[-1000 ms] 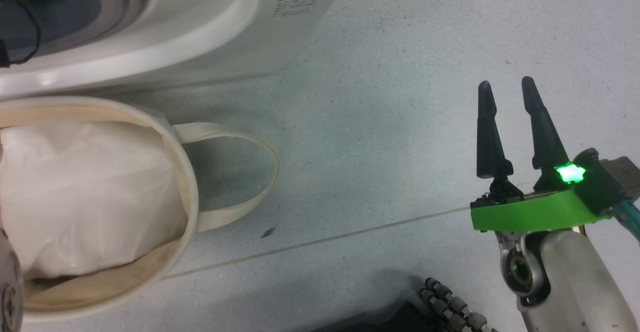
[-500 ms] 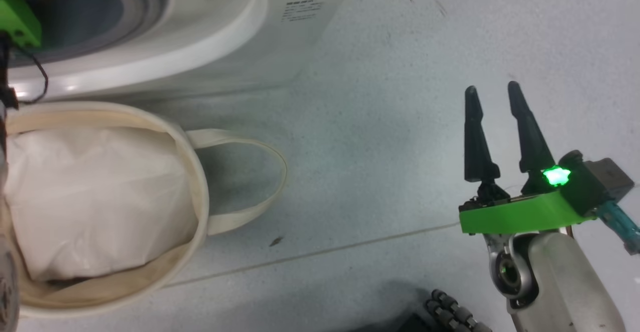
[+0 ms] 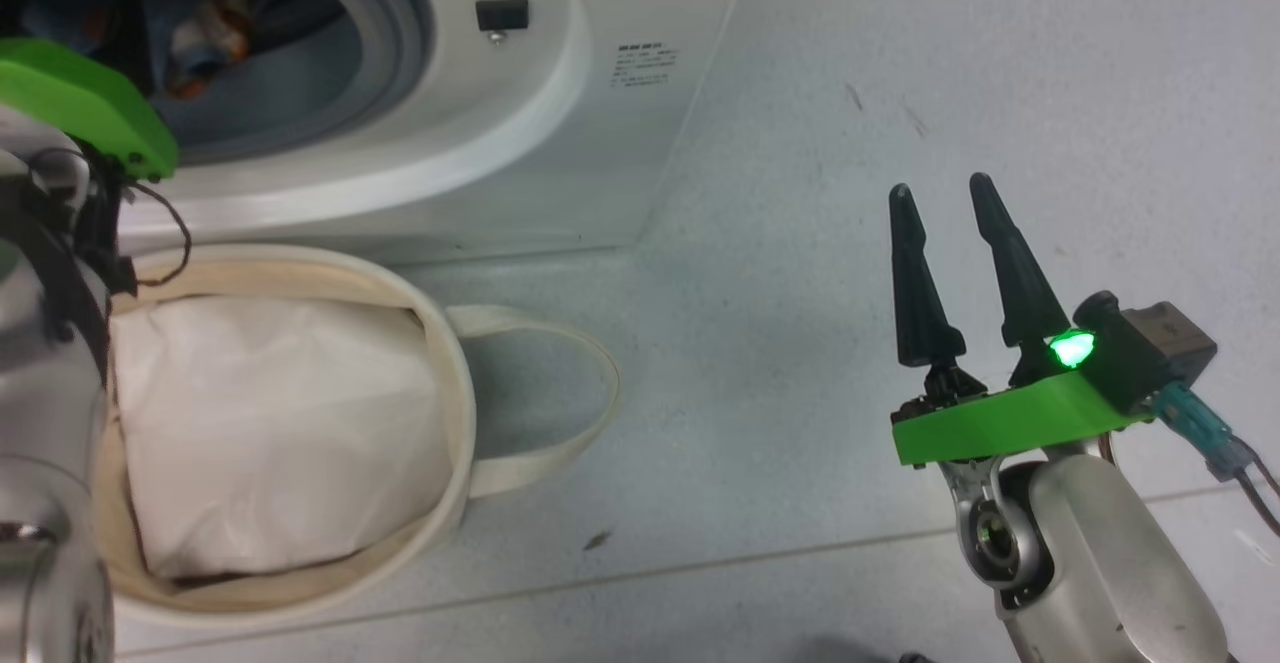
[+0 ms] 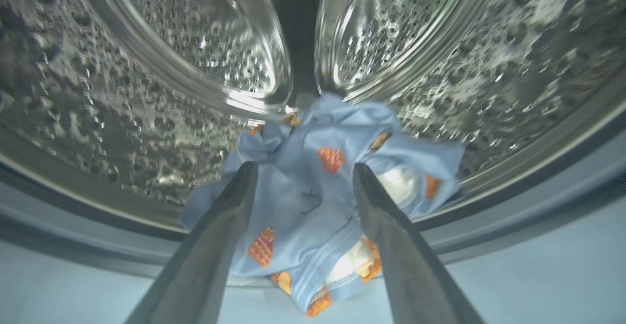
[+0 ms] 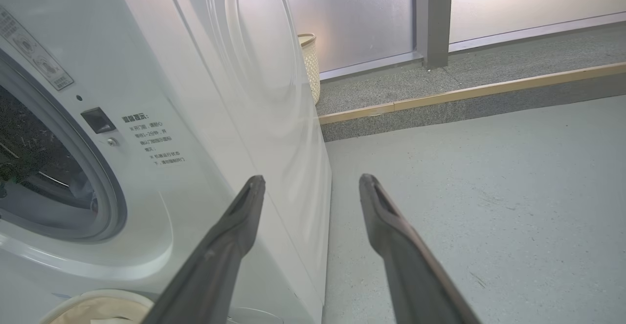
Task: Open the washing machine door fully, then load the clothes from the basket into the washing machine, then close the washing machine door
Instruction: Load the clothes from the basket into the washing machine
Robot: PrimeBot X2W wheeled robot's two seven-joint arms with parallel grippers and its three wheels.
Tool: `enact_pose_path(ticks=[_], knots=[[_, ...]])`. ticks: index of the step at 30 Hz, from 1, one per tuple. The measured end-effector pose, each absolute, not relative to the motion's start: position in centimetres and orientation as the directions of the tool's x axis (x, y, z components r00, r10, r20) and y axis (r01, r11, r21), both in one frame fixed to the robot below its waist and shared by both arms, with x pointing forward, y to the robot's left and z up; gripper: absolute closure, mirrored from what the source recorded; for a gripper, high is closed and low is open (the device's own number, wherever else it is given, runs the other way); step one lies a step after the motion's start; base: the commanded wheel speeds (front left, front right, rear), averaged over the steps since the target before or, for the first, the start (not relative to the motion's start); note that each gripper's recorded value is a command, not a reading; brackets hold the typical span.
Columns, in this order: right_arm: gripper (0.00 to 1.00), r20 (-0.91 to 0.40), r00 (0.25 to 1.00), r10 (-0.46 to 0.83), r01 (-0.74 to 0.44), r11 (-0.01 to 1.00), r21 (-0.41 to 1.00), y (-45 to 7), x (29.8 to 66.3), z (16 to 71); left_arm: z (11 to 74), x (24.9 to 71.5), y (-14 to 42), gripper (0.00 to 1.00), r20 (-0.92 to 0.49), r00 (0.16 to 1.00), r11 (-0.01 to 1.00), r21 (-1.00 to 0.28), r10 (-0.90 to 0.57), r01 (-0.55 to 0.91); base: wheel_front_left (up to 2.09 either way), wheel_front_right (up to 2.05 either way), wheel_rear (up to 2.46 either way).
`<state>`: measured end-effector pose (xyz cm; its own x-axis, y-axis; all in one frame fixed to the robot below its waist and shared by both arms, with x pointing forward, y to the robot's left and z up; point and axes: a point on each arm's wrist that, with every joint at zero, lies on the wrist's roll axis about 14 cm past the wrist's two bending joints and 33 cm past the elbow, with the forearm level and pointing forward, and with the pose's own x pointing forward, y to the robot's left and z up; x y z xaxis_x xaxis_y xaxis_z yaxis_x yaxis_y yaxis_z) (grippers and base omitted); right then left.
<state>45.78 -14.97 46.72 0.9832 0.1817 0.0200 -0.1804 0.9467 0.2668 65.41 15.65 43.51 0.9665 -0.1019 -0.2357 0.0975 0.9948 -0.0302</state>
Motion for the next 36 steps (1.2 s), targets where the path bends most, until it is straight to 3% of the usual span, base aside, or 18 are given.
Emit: enact_pose_path(ticks=[24, 36], knots=[[0.00, 0.178, 0.950, 0.257, -0.299, 0.913, 0.279, -12.7, 42.0, 54.1, 47.9, 50.2, 18.1, 0.00, -0.080, 0.994, 0.985, -0.161, -0.077, 0.063, 0.00, 0.00, 0.00], [0.00, 0.172, 0.934, 0.313, -0.351, 0.897, 0.268, -11.0, 40.6, 54.2, 48.9, 44.0, 20.8, 0.00, -0.021, 0.999, 0.985, -0.169, -0.035, 0.031, 0.00, 0.00, 0.00]])
